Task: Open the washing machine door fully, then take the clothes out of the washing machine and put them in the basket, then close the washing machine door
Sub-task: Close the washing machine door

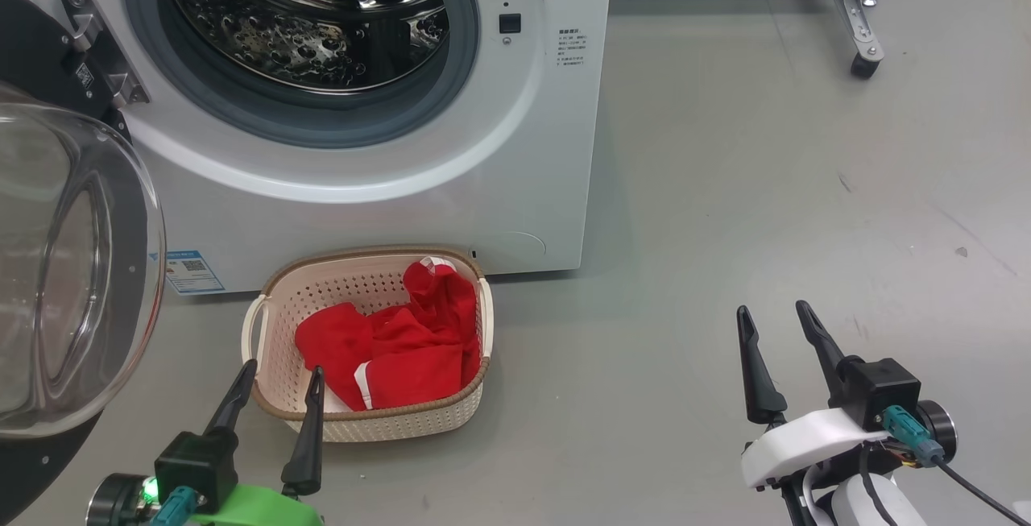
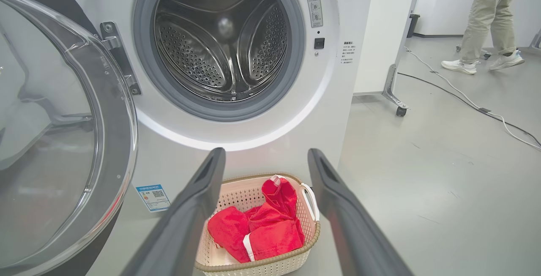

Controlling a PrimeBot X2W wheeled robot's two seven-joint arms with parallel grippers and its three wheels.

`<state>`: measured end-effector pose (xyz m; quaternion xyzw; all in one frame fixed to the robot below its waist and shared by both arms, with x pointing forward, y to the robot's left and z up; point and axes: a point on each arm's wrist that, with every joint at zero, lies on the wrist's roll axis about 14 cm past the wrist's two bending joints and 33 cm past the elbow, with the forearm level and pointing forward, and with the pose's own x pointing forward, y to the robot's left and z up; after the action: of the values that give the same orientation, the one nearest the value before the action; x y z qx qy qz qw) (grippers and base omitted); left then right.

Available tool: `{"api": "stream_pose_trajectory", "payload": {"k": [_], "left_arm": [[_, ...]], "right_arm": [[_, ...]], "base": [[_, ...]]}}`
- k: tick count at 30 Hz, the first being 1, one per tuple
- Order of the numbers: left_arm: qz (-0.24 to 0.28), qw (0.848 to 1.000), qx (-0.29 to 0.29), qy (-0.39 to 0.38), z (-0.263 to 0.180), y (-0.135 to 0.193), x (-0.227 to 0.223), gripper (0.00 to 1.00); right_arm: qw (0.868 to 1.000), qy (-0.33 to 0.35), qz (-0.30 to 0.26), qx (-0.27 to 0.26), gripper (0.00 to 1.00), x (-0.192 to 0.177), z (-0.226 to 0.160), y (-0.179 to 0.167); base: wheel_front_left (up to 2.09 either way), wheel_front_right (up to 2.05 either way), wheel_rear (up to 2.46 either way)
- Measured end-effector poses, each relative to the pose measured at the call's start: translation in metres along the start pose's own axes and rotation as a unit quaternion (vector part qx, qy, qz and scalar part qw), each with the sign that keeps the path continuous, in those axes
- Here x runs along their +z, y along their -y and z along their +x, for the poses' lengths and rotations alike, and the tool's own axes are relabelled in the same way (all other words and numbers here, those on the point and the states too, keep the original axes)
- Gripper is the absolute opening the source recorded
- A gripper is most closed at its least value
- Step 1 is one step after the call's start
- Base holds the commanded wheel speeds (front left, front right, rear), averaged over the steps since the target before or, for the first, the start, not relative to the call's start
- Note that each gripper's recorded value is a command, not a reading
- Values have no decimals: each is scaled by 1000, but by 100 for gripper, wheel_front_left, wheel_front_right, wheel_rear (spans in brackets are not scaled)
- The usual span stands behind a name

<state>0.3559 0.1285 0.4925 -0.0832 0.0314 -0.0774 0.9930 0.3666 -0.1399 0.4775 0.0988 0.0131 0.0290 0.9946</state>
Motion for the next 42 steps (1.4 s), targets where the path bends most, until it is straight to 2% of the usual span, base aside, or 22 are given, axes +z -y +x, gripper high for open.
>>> {"api": "stream_pose_trajectory", "payload": {"k": [28, 37, 42], "left_arm": [[0, 1000, 14, 12, -7, -7, 8, 100], [-1, 999, 41, 27, -19, -21, 15, 100], [-1, 996, 82, 38, -33, -42, 19, 100]], "right_arm": [[1000, -2, 2, 0, 100, -2, 2, -1], [1000, 0, -1, 27, 100, 0, 11, -18], [998, -3, -2, 59, 100, -3, 19, -39]], "base": [[-3, 3, 0], [0, 0, 0], [0, 0, 0]]}}
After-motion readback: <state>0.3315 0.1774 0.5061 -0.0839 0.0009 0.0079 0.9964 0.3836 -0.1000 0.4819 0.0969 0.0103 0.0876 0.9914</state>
